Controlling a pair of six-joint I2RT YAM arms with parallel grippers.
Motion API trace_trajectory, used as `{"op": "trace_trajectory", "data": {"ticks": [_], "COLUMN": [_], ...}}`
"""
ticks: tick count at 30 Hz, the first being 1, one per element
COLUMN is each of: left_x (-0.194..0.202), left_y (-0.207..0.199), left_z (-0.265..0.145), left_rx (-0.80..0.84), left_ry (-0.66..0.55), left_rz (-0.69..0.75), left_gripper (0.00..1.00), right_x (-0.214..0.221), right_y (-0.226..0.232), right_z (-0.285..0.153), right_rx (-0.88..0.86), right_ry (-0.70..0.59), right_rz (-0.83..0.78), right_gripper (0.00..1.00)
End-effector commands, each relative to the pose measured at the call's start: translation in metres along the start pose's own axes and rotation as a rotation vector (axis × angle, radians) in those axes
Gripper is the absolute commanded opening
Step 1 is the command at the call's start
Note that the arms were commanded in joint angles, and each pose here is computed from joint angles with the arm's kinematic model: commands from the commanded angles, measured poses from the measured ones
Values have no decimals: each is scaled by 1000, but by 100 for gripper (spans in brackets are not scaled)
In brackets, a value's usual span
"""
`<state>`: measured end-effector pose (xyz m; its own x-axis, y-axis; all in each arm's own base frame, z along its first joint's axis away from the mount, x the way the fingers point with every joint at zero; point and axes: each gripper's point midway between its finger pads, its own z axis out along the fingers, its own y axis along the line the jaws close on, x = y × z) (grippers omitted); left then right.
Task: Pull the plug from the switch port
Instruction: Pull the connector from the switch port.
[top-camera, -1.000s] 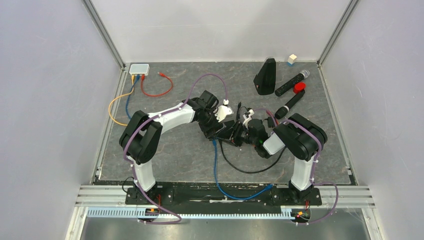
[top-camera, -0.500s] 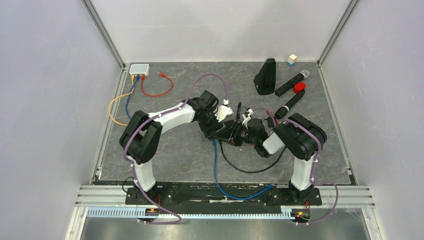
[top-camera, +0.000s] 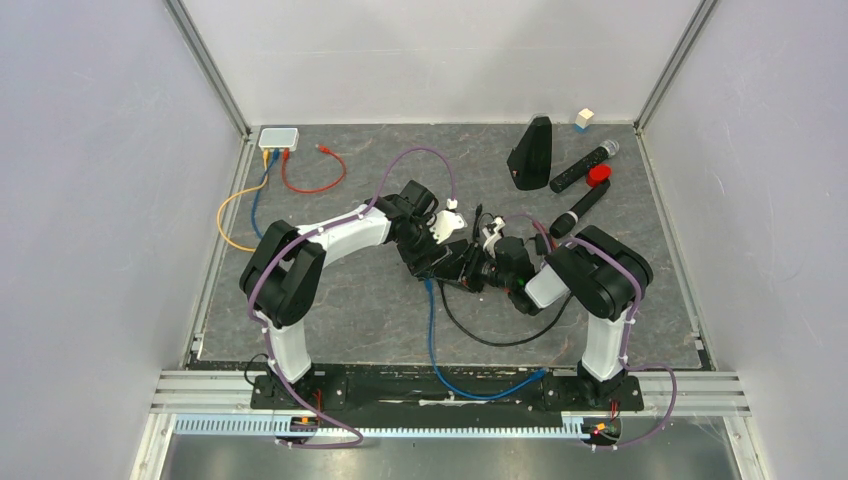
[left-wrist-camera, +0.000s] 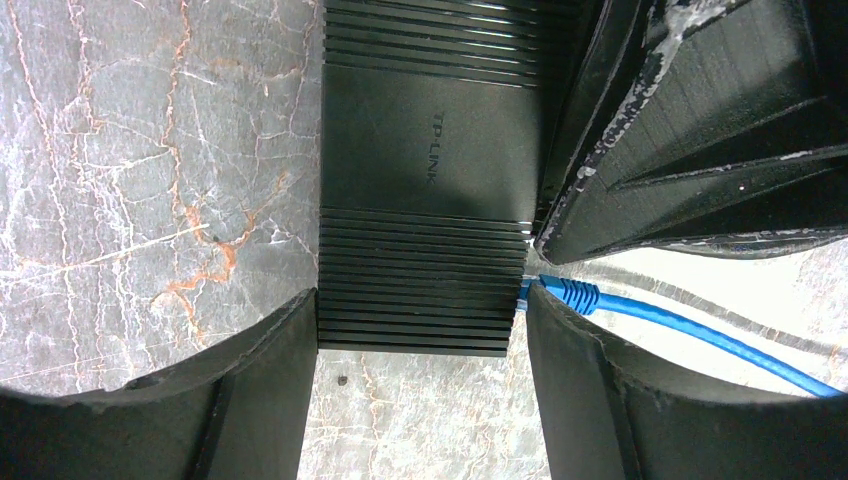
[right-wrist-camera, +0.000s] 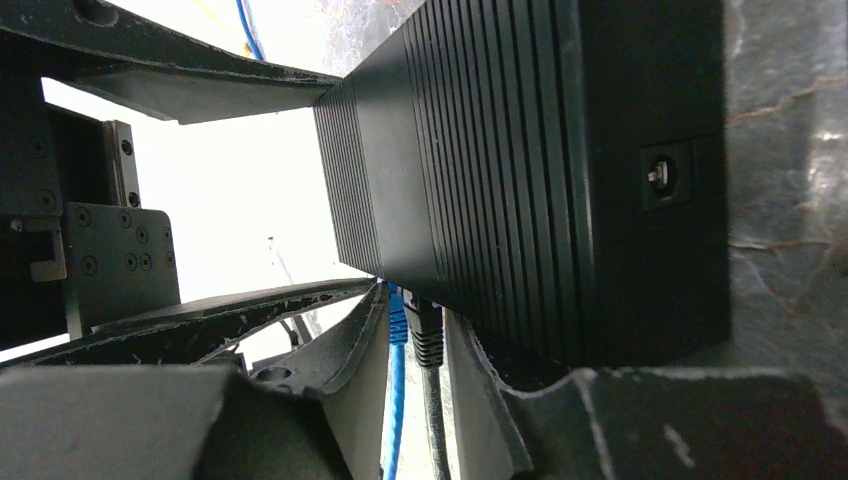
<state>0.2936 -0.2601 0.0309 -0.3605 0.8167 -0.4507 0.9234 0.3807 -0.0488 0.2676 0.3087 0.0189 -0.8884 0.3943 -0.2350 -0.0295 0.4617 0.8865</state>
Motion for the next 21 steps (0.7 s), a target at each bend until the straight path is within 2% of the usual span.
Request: {"op": "trace_trajectory", "data": {"ticks": [1,4,8,9,11,12,15,18,21], "left_x": [25,25,25,24,24,23,24,24,26], "left_y": [-24,-25,-25,-26,-27,-28,-27,-25,-22], "left_z": [18,18,18,17,15,15,15,16,16], "left_rx": [103,107,110,111,119,119,116,105,88], "left_ry": [92,90,91,88,80,77,77,85,94], "left_rz": [27,30,32,33,44,47,48,46,46], "left_gripper": [61,62,61,62,61,62,61,62,62], "right_x": [1,-1,-8,-10,-11,-11,-7,-1,12], "right_y": [-7,-5,-5,-7,-10,-12,-18,-26,-39], "right_z": [5,6,6,6,5,4,2,-3,-11], "right_rx": [16,0,-3,8,31,45,77,106,135], "right_ry": [5,-6,-35,-40,-44,-39,-26,-2,42], "right_rz": [-2,51,95,93,77,72,48,2,-25], "right_gripper": [29,25,30,28,14,10,10,0,0]}}
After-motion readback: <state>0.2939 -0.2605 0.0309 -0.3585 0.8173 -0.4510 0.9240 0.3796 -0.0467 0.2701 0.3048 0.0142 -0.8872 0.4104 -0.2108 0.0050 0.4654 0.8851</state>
